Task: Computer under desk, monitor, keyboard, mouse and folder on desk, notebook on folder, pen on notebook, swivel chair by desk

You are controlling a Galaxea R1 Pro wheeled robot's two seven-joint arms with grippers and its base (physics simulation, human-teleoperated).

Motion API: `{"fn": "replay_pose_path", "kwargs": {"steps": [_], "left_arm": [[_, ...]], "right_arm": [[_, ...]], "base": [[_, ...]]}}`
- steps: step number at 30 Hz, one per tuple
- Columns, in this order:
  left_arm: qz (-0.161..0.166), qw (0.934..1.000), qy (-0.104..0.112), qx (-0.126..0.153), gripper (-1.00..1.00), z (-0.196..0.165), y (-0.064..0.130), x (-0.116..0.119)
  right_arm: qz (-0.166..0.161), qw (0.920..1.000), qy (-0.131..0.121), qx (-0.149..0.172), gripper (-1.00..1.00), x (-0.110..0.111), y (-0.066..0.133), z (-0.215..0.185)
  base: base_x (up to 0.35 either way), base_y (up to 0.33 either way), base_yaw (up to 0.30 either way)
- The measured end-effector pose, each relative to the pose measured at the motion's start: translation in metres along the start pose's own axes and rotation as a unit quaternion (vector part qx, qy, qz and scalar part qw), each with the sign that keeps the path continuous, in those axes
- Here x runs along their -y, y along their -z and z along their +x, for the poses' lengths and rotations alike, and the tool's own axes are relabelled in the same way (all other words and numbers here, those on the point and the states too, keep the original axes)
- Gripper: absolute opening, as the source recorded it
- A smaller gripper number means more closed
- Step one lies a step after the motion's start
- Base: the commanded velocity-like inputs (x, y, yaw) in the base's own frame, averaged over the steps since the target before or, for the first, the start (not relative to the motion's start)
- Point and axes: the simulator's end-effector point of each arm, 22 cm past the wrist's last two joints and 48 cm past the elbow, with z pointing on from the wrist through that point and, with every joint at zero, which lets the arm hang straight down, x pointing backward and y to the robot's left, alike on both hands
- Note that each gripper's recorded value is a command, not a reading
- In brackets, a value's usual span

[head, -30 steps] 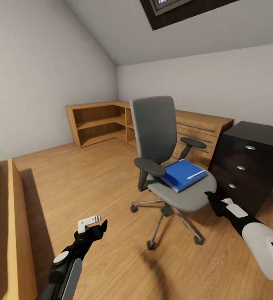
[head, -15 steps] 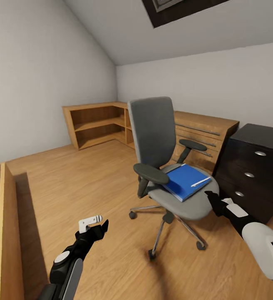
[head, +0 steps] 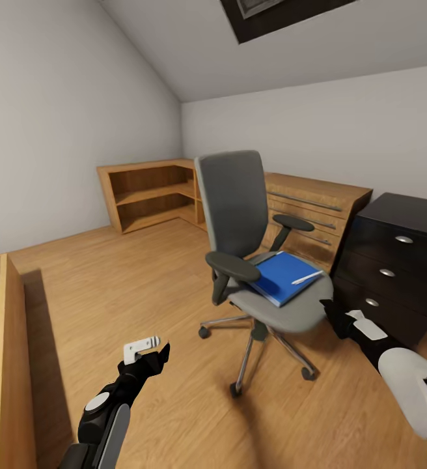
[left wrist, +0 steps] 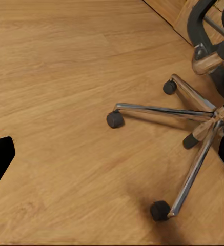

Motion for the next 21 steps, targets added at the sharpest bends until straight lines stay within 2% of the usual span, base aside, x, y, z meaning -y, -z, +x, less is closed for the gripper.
{"fn": "replay_pose_path", "kwargs": {"steps": [16, 21], "left_arm": [[0.000, 1.0000, 0.000, 0.000, 1.00, 0.000, 0.000, 0.000], [0.000, 1.0000, 0.000, 0.000, 1.00, 0.000, 0.000, 0.000]], "right_arm": [[-0.004, 1.0000, 0.000, -0.008, 1.00, -0.005, -0.002, 0.014], [-0.007, 0.9998, 0.001, -0.016, 1.00, -0.011, -0.003, 0.026]], "base": [[-0.274, -0.025, 0.000], [-0.141, 0.000, 0.000]]}}
